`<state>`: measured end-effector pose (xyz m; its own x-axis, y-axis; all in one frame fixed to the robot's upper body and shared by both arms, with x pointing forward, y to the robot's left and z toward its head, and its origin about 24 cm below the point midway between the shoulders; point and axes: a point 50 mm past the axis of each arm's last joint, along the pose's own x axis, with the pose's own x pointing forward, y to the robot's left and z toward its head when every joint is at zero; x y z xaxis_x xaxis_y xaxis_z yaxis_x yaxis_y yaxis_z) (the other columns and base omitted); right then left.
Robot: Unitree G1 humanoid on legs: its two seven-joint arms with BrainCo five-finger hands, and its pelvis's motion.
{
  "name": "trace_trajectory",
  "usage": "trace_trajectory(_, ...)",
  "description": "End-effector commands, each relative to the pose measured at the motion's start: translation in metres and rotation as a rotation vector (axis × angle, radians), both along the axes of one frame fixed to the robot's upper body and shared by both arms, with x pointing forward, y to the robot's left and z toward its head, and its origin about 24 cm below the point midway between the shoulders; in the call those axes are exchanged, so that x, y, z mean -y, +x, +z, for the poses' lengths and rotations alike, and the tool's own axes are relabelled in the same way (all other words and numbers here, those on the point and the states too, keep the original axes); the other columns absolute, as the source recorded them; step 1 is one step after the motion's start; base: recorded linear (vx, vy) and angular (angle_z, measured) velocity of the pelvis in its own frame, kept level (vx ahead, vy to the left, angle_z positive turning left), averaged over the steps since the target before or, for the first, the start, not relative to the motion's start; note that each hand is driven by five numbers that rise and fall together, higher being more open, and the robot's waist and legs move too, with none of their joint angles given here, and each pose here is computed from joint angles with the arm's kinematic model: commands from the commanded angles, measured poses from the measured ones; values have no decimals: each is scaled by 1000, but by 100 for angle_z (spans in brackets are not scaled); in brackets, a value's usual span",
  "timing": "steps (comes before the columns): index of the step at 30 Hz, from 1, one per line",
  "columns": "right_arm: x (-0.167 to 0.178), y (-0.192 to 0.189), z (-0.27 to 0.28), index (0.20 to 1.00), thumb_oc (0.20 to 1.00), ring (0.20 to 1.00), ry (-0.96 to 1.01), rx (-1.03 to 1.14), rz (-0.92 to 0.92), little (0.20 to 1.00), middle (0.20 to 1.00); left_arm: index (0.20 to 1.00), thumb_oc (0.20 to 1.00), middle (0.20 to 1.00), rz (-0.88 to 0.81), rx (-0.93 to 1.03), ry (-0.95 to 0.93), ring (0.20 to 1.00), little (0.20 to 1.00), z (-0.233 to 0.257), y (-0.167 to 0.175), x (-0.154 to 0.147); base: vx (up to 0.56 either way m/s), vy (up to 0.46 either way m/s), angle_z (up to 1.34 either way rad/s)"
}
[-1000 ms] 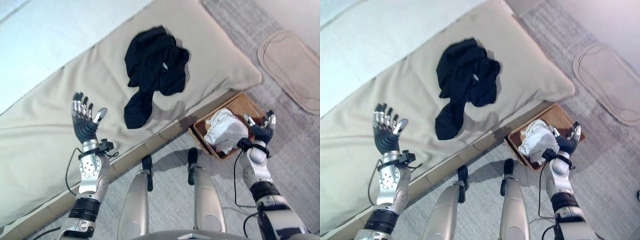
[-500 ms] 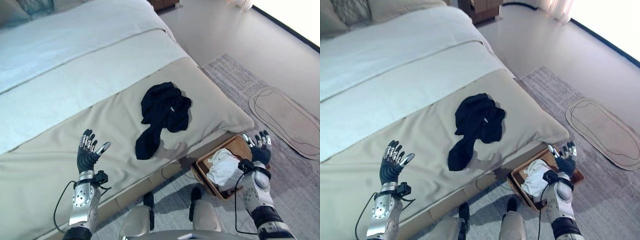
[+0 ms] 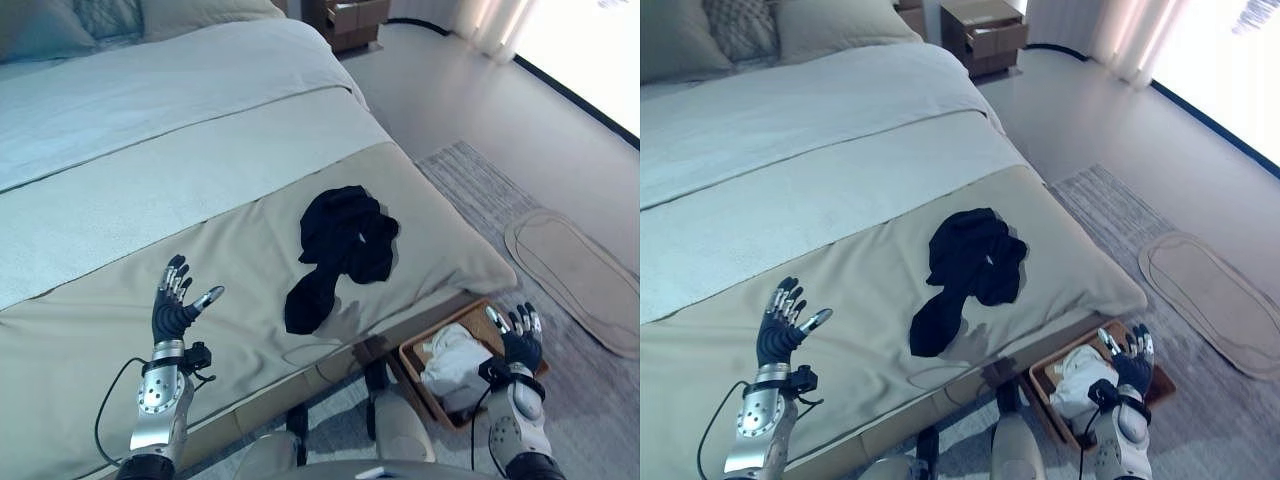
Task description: Pick up clothes into the bucket
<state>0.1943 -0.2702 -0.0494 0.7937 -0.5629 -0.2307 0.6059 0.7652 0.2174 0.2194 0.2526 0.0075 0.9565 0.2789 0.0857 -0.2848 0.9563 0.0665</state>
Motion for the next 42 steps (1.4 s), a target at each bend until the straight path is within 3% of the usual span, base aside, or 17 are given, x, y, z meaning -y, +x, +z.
trace_trajectory(1,16,16,27,1000,1000,1000,-37,140,-44,1000,1000,1000,1000,1000,-44,139,114,1000,1000,35,28,5,112,-132,15)
trace_trajectory(4,18,10,22,1000,1000,1000,-35,114,-39,1000,1000,1000,1000,1000,-62,118,175,1000,1000,34,38,14,69,-129,9)
trace_trajectory(9,12,30,37,1000,1000,1000,-38,182,-9,1000,1000,1000,1000,1000,-101,167,369,1000,1000,55,69,31,-82,50,30)
trace_trajectory(17,-7,65,68,1000,1000,1000,-99,285,82,1000,1000,1000,1000,1000,-124,388,660,1000,1000,123,113,59,-107,166,-44)
trace_trajectory(30,-19,83,109,1000,1000,1000,-158,457,148,1000,1000,1000,1000,1000,240,656,1099,1000,1000,252,144,37,-37,1,-2)
trace_trajectory(37,-18,81,108,1000,1000,1000,-128,480,147,1000,1000,1000,1000,1000,376,632,1276,1000,1000,282,153,27,6,6,1)
trace_trajectory(42,-20,83,110,1000,1000,1000,-116,502,165,1000,1000,1000,1000,1000,374,657,1296,1000,1000,293,155,31,2,6,0)
